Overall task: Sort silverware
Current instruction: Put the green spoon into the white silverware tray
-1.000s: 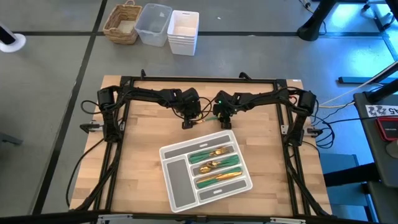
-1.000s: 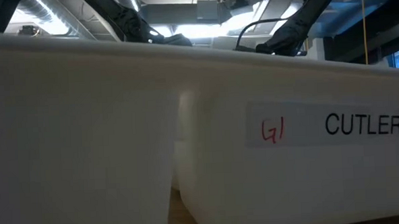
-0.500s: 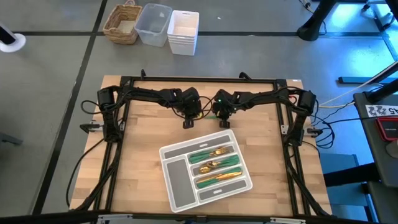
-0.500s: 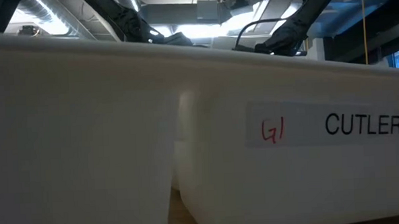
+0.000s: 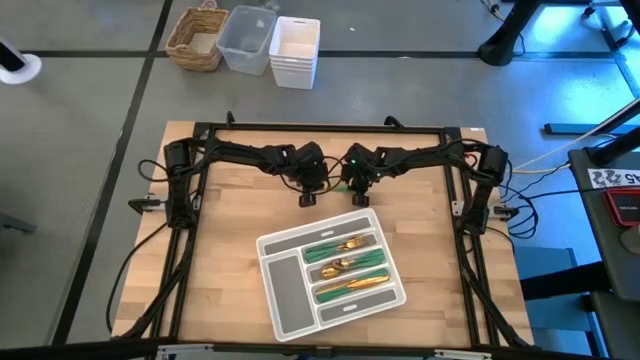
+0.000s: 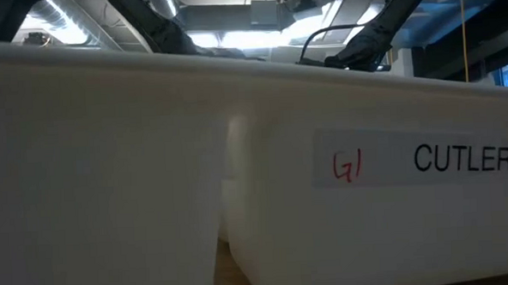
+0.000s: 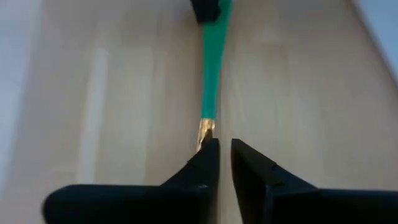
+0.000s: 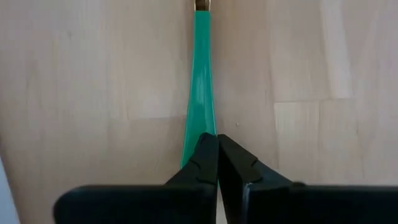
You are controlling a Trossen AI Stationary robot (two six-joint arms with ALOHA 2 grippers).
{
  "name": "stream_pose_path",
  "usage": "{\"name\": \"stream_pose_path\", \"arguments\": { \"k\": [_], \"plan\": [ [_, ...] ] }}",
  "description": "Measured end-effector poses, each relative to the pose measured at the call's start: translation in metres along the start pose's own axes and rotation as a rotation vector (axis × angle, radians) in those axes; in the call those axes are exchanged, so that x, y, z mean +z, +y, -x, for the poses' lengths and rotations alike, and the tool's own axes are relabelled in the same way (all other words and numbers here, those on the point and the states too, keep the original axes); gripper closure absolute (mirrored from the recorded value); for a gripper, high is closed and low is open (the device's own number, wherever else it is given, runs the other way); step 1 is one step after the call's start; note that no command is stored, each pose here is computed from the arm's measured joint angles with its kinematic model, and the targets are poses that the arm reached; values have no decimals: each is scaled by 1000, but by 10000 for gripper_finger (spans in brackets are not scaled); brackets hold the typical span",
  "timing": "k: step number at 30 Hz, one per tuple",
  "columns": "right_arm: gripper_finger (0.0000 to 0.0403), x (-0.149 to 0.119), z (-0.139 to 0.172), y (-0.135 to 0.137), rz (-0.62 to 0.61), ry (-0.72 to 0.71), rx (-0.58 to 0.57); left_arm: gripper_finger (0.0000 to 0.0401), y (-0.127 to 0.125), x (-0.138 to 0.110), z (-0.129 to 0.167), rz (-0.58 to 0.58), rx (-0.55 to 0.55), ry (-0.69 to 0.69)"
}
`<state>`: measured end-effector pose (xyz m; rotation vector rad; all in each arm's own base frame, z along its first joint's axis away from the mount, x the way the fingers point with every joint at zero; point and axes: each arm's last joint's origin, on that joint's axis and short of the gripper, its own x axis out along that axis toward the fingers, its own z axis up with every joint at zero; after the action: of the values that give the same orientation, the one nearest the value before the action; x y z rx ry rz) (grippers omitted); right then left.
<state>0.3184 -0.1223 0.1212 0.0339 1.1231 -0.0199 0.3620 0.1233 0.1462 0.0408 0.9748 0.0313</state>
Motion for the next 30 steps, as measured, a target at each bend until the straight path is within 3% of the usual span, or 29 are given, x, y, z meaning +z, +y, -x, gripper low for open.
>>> {"name": "stream_pose_path", "arguments": {
  "k": [8,13,19,26,30],
  "plan": [
    [400,-1,0,1,-7,6,19,291,-2,-4,-29,-82,15,-26],
    [397,1,0,2,5,-25,65,277,0,-6,-39,-67,42,-26],
    [400,1,0,2,13,-36,82,300,1,-18,-52,-12,-7,29],
    [394,4,3,2,17,-55,69,379,0,-19,-52,6,-17,43],
    [396,6,14,3,23,-73,31,382,0,-19,-52,12,-29,31]
  ]
}}
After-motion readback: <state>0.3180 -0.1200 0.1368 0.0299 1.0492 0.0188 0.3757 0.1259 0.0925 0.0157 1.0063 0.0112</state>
